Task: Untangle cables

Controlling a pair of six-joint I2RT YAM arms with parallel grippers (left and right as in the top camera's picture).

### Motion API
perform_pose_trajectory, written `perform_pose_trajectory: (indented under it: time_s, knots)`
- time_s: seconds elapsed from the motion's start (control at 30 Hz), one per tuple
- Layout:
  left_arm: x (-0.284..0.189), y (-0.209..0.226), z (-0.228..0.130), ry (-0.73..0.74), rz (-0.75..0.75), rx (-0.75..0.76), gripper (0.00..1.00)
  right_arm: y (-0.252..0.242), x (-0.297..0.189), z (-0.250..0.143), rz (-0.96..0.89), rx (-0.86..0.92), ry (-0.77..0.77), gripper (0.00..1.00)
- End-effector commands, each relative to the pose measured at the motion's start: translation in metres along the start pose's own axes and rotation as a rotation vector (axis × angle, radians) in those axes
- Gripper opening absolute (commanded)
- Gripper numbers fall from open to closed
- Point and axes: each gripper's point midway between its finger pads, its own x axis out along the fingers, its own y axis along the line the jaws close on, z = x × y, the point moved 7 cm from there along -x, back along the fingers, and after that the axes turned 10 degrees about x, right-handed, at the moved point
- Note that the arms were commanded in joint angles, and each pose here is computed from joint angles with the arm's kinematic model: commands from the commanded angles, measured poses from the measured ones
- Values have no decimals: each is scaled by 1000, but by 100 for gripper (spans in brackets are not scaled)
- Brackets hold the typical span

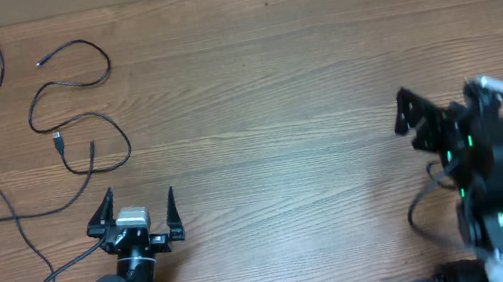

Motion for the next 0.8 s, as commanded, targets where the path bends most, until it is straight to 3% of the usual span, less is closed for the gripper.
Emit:
perform_pose_trajectory:
  time_s: [0.0,0.5,0.77]
  knots:
    - [0,2,-2,2,20,1,100,-3,-17,-2,40,3,-83,100]
    - [0,2,-2,2,20,1,100,-7,-55,-5,225,-1,-366,100]
    - [0,2,-2,2,20,1,100,-15,-53,-26,283,-12,-382,100]
